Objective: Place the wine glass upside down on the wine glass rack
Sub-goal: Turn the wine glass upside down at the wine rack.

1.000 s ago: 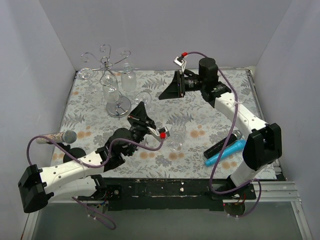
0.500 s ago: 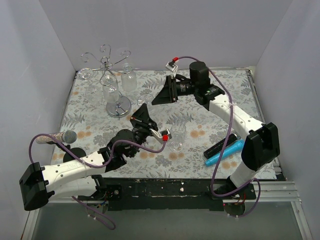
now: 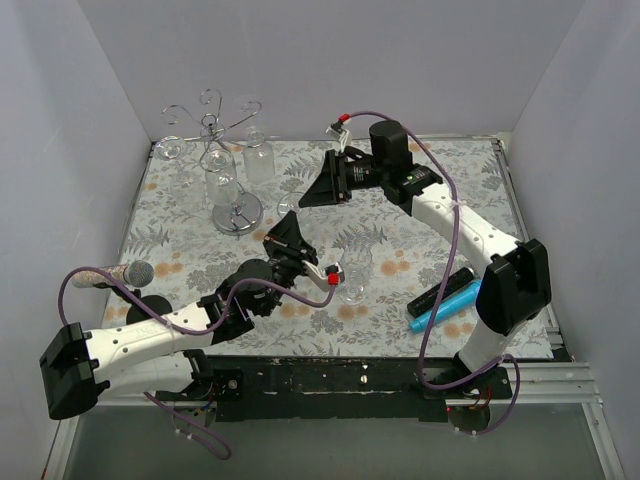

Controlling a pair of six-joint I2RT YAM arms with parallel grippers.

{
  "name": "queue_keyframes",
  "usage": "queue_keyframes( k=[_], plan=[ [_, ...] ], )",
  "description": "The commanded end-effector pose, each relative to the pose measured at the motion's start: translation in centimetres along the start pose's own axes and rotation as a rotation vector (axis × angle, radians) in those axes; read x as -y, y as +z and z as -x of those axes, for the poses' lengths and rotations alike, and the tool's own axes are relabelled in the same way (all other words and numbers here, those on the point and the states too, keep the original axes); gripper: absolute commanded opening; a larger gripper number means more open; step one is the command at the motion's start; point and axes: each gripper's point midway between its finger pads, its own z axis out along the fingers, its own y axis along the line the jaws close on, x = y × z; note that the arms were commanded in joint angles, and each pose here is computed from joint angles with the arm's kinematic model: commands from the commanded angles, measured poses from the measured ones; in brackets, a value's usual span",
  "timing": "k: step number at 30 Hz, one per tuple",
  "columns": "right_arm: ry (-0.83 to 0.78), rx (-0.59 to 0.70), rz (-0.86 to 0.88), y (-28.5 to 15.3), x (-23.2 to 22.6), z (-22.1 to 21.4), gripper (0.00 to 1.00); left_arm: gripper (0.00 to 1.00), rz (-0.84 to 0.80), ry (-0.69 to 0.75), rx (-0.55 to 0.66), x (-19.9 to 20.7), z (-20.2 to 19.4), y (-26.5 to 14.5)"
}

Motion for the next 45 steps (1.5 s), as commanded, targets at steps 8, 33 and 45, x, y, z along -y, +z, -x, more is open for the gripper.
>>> queue_keyframes(
  k=[8, 33, 45],
  plan=[
    [-0.002, -0.011, 0.048, 0.5, -1.3, -0.1, 0.13, 0.0, 0.047, -0.03, 0.025, -2.0, 0.7, 0.1],
    [0.045, 0.104, 0.133, -4.4, -1.6, 1.2, 0.01, 0.98, -0.086, -0.437, 0.059, -1.1, 2.2, -2.6],
    [0.049, 0.199, 0.103, -8.9, -0.3, 2.4, 0.01, 0.98, -0.171, -0.871, 0.045, -3.0, 3.0, -5.0]
  ],
)
